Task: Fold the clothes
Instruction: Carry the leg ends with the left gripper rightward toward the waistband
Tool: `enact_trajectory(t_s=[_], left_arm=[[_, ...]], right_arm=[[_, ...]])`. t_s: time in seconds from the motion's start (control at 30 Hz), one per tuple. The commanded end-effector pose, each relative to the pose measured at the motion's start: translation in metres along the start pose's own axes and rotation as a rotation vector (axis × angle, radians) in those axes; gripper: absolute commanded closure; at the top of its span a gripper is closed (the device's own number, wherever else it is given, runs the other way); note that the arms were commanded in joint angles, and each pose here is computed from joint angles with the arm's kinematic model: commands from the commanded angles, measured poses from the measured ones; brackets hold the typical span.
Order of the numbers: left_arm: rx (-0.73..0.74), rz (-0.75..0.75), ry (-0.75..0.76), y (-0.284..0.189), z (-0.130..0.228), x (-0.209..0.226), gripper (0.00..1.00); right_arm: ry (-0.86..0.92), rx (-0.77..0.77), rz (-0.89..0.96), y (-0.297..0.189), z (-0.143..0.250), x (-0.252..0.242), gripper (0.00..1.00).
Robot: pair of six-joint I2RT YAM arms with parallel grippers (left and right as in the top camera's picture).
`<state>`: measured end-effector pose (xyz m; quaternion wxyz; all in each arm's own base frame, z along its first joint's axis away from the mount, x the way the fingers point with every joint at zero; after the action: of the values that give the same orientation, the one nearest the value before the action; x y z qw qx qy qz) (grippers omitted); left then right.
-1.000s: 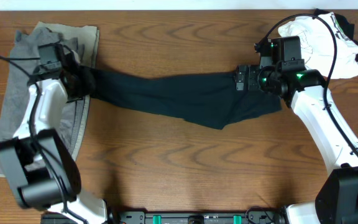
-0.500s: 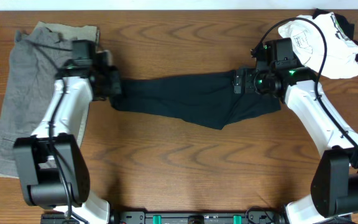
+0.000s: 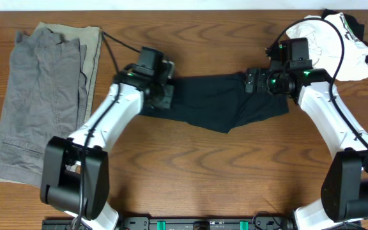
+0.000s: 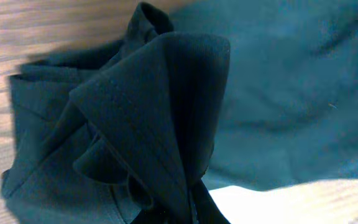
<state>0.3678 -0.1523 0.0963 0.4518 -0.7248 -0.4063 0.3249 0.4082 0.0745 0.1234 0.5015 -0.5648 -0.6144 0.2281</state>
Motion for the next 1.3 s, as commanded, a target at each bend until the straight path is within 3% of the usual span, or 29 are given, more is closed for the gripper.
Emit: enact_trajectory(t_s=[0.0, 0.57, 1.03, 1.07, 1.1, 1.13, 1.17, 1.2, 1.27], left_arm=[[-0.001, 0.007, 0.048, 0.000, -0.002, -0.016, 0.95], [-0.071, 0.048, 0.001, 0.028, -0.023, -0.050, 0.94], [-0.095, 0.116, 0.051, 0.036, -0.029, -0.079, 0.92], [-0.095, 0.117, 0.052, 0.036, -0.029, -0.080, 0.77], [-0.095, 0.118, 0.053, 0.036, -0.029, -0.081, 0.50], [-0.095, 0.118, 0.054, 0.036, -0.029, -0.081, 0.33], [-0.096, 0.118, 0.053, 0.036, -0.029, -0.081, 0.07], [-0.096, 0.118, 0.053, 0.036, -0.029, -0.081, 0.02], [-0.096, 0.117, 0.053, 0.036, -0.029, -0.080, 0.02]], right_arm=[[0.034, 0.000, -0.035, -0.003, -0.005, -0.003, 0.01], [0.058, 0.001, -0.062, -0.006, -0.008, -0.008, 0.01], [0.060, 0.007, -0.059, -0.006, -0.007, -0.008, 0.01], [0.060, 0.007, -0.059, -0.006, -0.007, -0.008, 0.01], [0.060, 0.007, -0.059, -0.006, -0.007, -0.008, 0.01], [0.060, 0.007, -0.059, -0.006, -0.007, -0.008, 0.01], [0.059, 0.006, -0.060, -0.006, -0.007, -0.008, 0.01], [0.059, 0.006, -0.059, -0.006, -0.007, -0.008, 0.01], [0.083, 0.006, -0.044, -0.006, -0.007, -0.012, 0.02]])
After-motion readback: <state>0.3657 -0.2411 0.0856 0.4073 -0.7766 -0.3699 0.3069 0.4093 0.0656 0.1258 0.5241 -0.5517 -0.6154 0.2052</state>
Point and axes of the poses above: each gripper's point midway between its finger pads, its own y axis out along the fingers, its own x axis along the line the jaws close on, z = x × y, the point moved 2 cm from there along -y, back along the fingers, and after that the axes turned 10 degrees about y, right-handed, at the moved point
